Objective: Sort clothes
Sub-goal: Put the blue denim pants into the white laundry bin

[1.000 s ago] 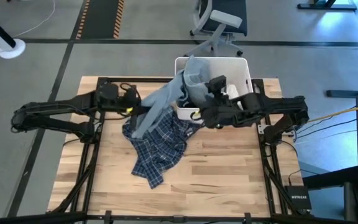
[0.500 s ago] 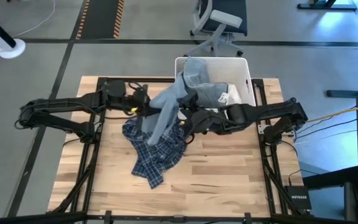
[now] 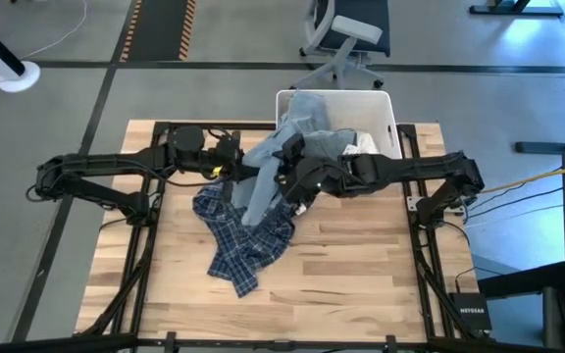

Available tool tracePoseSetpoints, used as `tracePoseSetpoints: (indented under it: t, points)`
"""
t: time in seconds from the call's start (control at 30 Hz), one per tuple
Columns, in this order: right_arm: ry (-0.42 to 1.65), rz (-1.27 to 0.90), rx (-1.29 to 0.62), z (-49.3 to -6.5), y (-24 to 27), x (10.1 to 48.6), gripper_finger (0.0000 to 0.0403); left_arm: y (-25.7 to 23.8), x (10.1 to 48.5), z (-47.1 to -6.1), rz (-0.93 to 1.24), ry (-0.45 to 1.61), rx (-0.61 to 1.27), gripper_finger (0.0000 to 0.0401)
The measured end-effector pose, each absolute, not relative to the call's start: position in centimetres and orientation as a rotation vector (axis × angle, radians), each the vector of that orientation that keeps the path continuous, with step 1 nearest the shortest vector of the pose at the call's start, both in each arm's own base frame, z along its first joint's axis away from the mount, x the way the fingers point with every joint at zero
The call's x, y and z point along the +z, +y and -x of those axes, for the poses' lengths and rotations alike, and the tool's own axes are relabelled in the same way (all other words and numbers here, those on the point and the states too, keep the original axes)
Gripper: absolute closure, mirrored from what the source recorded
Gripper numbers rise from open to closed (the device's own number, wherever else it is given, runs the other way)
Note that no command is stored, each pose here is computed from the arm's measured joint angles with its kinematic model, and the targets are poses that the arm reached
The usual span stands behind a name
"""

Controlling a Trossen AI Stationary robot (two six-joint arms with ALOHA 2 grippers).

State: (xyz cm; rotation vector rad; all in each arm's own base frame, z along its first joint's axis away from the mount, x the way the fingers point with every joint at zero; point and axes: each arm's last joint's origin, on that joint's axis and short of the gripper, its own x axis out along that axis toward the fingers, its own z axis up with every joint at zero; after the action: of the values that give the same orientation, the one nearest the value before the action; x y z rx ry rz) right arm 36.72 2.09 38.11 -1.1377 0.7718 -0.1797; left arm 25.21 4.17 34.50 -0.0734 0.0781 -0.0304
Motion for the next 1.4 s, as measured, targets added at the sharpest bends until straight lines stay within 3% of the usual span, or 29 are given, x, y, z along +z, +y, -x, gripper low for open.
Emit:
tracePoseSetpoints:
  t: [0.2,0.23,0.4,0.5,0.73,0.9,1.13,1.4]
  points:
    - [0.831,1.163,-0.278,-36.7,0.5,38.2,0.0364,4.8,34.6,-25.1,0.127,0.074,0.026,0.0386]
    - [0.847,1.168,-0.309,-36.6,0.3,38.2,0.0378,4.9,34.5,-25.1,0.128,0.079,0.039,0.0386]
    - [0.952,1.169,-0.486,-35.8,-1.2,38.5,0.0368,5.2,33.8,-24.6,0.056,0.177,0.167,0.0386]
    - [0.937,1.137,-0.506,-34.4,-1.5,39.7,0.0383,5.4,33.4,-24.2,0.015,0.25,0.248,0.0377]
    - [1.07,1.125,-0.837,-29.0,-2.4,42.5,0.0382,6.5,31.5,-23.3,-0.024,0.444,0.436,0.0285]
    - [1.146,0.936,-0.882,-24.8,-3.7,42.2,0.0382,6.9,30.4,-22.6,0.019,0.566,0.467,0.0228]
    - [1.316,0.603,-0.941,-22.1,-6.2,39.4,0.0369,6.5,28.7,-21.6,0.088,0.734,0.472,0.0204]
    - [1.448,0.372,-0.96,-22.3,-9.3,31.5,0.0325,6.0,25.9,-21.1,0.127,0.828,0.456,0.0203]
